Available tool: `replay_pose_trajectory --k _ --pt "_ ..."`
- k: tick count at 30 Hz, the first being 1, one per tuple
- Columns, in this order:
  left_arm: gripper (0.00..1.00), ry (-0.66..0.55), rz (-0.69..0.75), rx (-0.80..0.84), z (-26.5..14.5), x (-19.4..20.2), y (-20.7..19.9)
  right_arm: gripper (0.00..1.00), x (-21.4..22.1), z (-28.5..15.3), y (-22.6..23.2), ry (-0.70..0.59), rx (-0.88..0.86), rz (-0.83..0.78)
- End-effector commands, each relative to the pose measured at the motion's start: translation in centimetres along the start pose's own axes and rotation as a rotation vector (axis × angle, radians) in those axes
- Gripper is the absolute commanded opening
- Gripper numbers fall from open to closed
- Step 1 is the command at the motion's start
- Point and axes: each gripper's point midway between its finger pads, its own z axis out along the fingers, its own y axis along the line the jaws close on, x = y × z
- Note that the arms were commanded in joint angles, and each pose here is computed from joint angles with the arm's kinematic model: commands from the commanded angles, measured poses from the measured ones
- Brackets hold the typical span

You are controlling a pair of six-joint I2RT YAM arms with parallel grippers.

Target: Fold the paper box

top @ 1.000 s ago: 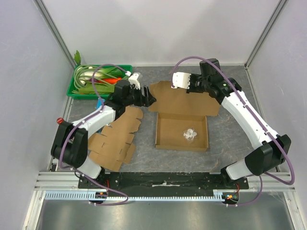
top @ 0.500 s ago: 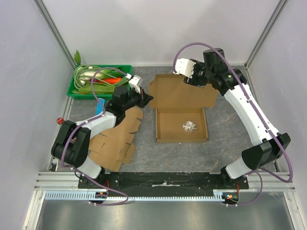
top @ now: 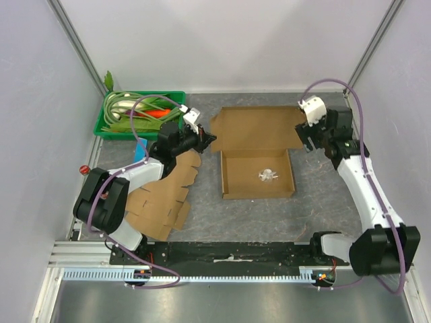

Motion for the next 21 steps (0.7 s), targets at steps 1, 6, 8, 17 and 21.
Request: replay_pose_trajectory --k 1,6,8,17,21 --pt "0.02 -0.049 0.113 0.065 0.9 -2.0 -0.4 0.88 -3.7 -0.9 -1.9 -0.304 0.059 0.090" --pt "0.02 -0.045 0.121 0.105 1.1 -1.9 -0.9 0.86 -2.4 1.3 -1.6 -0.396 -0.016 0.131" --pt "0.02 -0.045 0.128 0.121 1.1 -1.9 -1.0 0.84 -3.0 1.6 -2.4 -0.494 -0.049 0.184" --pt "0.02 -0.039 0.120 0.168 1.1 -2.4 -1.1 0.44 -3.9 3.7 0.1 -0.625 -0.396 0.273" --pt "0.02 -0.018 0.127 0.176 1.1 -2.2 -0.7 0.38 -3.7 4.0 1.6 -0.617 -0.523 0.218"
